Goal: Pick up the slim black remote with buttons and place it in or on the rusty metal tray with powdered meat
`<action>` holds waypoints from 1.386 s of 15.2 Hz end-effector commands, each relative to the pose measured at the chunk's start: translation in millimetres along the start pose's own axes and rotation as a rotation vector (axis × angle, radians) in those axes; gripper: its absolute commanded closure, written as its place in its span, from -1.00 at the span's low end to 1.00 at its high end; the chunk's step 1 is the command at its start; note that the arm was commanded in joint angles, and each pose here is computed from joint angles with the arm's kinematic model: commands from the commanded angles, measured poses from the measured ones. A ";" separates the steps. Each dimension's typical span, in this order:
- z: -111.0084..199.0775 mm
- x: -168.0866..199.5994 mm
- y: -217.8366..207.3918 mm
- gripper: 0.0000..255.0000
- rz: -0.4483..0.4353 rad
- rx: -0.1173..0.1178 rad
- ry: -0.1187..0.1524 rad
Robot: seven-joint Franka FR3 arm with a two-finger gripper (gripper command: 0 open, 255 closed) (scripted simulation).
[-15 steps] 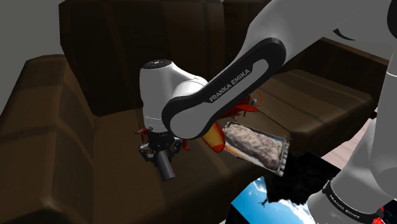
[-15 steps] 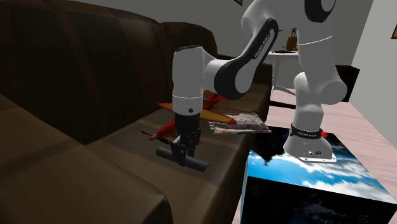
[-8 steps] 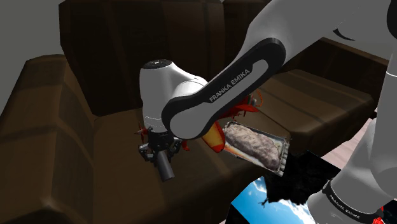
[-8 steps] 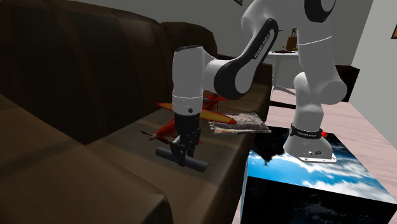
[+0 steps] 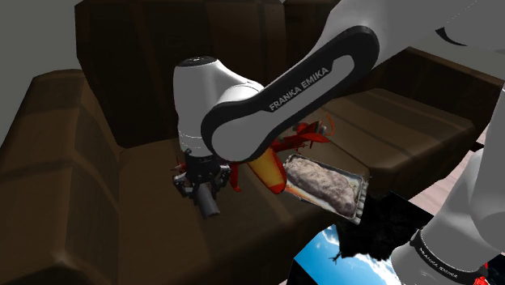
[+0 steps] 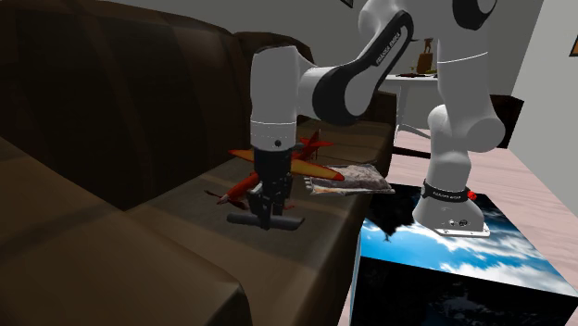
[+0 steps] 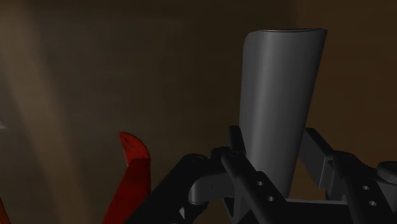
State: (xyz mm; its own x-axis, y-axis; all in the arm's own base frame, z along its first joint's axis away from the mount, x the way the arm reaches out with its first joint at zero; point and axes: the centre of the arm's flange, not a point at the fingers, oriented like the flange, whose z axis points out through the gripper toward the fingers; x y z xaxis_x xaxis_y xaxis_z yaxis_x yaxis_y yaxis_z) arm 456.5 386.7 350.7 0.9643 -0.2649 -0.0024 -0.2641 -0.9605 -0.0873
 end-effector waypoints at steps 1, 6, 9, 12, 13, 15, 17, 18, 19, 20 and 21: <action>-11.2 1.0 -1.2 1.00 0.000 0.000 0.000; -37.5 0.9 -3.5 1.00 0.000 0.000 0.000; -53.3 0.9 -4.9 1.00 0.000 0.000 0.000; -69.1 0.8 -6.3 1.00 0.000 0.000 0.000; -74.3 0.8 -6.8 1.00 0.000 0.000 0.000; -84.8 0.8 -7.7 1.00 0.000 0.000 0.000; -88.7 -2.0 4.9 1.00 0.000 0.000 0.000; -89.4 -4.8 17.8 1.00 0.000 0.000 0.000; -90.2 -7.6 30.7 1.00 0.000 0.000 0.000; -90.9 -10.4 43.5 1.00 0.000 0.000 0.000; -91.7 -13.2 56.4 1.00 0.000 0.000 0.000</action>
State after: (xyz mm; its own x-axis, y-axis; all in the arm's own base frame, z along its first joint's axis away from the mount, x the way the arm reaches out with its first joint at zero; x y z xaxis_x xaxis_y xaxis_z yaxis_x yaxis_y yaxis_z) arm 435.8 341.7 439.6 0.9645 -0.2642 -0.0029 -0.2634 -0.9608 -0.0860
